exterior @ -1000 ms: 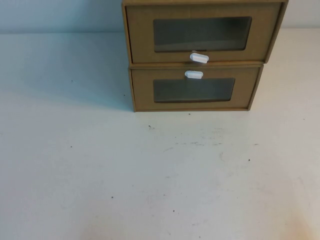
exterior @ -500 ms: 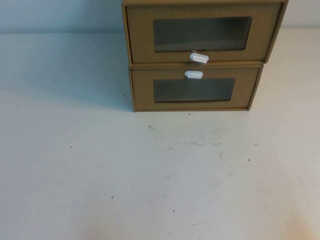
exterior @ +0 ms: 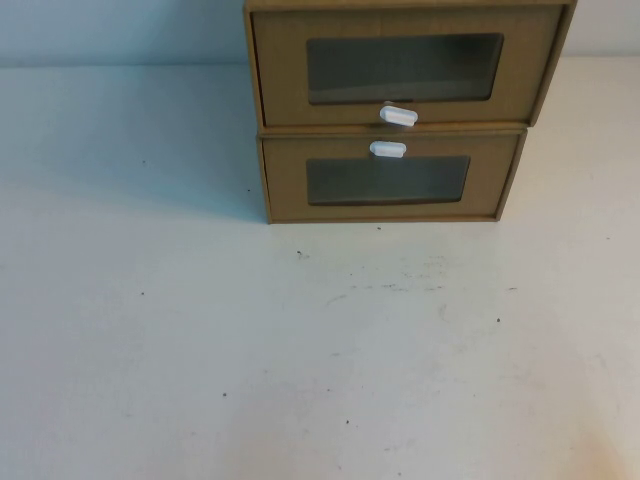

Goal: Open the shoe box
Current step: 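Pull the top drawer of the cardboard box fully open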

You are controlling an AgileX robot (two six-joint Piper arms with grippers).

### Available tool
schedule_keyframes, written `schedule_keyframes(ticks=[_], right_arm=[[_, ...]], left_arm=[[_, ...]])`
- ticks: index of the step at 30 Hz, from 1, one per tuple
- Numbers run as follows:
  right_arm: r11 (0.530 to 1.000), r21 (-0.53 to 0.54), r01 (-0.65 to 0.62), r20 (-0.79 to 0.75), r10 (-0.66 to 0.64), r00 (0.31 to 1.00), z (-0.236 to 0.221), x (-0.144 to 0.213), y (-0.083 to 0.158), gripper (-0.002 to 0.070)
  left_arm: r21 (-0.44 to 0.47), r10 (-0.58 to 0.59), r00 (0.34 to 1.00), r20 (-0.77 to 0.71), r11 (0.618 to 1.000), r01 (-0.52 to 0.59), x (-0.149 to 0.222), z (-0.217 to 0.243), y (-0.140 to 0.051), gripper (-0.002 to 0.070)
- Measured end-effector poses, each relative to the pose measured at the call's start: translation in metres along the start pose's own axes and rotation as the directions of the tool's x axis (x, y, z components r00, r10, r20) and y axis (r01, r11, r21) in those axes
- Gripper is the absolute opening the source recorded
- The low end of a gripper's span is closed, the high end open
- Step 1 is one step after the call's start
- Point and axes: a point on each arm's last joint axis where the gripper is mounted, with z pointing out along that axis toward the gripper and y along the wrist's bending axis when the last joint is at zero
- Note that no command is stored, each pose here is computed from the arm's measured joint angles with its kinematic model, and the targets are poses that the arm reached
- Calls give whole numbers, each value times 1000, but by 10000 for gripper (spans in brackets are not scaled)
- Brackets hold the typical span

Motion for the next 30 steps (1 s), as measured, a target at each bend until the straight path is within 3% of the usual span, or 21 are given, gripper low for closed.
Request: schedule_keyframes(ticks=[3,5,13,18,23,30], right_arm=[[1000,0,0,0,0,1000,0,0,0,-14],[1000,0,0,0,0,1000,0,0,0,-14],[1000,0,0,0,0,1000,0,0,0,-14],[1000,0,0,0,0,1000,0,0,0,-13],[1000,-1,-2,0,2,1000,0,0,0,-13],[1000,-1,-2,0,2,1000,0,0,0,-14]], left_arm=[[39,-208,976,63,978,206,-6,0,-2,-4],[54,-286,954,90,958,282,-9,0,-2,-4],[80,-347,933,97,937,341,-15,-2,-5,-4],[135,-247,969,-25,959,248,-66,-7,-30,-4],[208,-32,970,-242,975,84,-129,15,-59,-4],[410,236,919,-315,907,-93,-217,78,-92,-4]])
